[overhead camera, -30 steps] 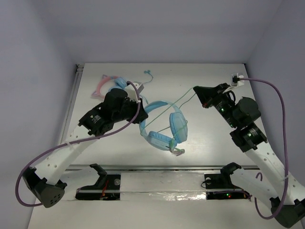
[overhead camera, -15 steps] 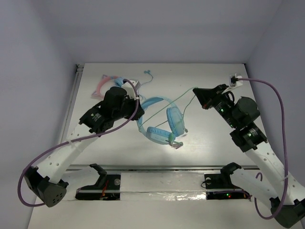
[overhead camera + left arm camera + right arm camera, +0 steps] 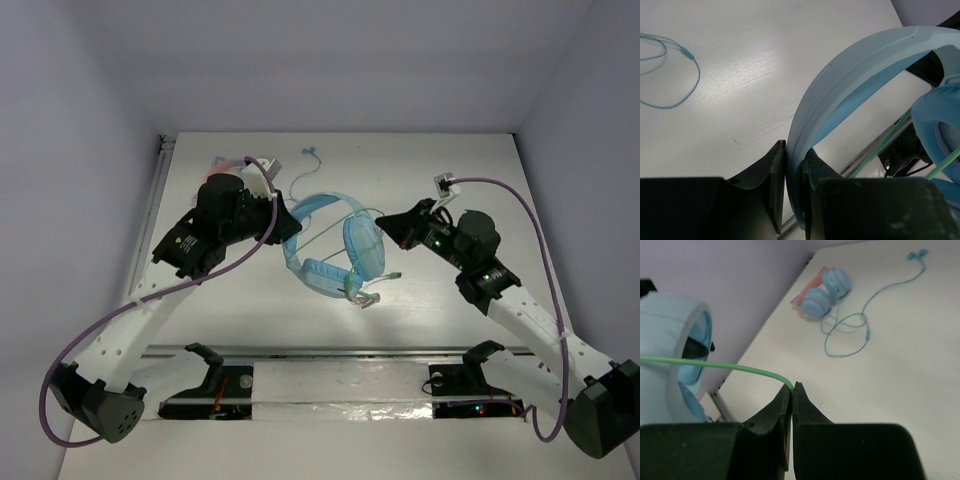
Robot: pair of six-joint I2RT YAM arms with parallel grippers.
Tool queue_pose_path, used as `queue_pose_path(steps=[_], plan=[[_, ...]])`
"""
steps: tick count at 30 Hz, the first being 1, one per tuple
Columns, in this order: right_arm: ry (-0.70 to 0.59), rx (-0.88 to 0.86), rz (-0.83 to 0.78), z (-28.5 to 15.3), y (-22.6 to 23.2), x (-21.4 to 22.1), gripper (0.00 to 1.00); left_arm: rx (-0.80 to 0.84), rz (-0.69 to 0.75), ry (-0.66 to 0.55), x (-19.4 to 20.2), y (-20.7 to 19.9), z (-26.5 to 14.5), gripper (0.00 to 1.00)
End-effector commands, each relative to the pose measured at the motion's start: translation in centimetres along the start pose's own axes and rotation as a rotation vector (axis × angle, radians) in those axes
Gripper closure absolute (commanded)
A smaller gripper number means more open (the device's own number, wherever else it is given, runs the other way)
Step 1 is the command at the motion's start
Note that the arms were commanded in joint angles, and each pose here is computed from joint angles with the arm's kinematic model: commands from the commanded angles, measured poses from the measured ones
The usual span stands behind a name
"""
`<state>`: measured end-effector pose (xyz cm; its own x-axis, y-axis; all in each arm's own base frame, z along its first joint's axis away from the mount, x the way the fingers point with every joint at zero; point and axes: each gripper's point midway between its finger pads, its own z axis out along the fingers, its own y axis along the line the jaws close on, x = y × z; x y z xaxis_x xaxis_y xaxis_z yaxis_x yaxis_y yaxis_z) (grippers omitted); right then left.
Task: Wrap the headphones
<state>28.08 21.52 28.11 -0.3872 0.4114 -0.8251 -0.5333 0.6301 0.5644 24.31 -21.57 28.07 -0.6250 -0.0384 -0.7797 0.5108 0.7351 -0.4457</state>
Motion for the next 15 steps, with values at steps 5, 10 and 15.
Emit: queue_pose_path(steps=[5,10,15], plan=[[0.02,-0.234,0.034,1.5,1.9,2.2,0.92,0.138,0.001,-0.269,-8.3,-4.8,-2.7,1.0],[0.069,-0.244,0.07,4.3,0.3,4.4,0.57,0.144,-0.008,-0.282,-9.3,-5.1,-2.6,1.0],[0.075,-0.3,0.094,5.9,-0.4,6.1,0.49,0.136,-0.011,-0.283,-9.6,-5.1,-2.6,1.0]])
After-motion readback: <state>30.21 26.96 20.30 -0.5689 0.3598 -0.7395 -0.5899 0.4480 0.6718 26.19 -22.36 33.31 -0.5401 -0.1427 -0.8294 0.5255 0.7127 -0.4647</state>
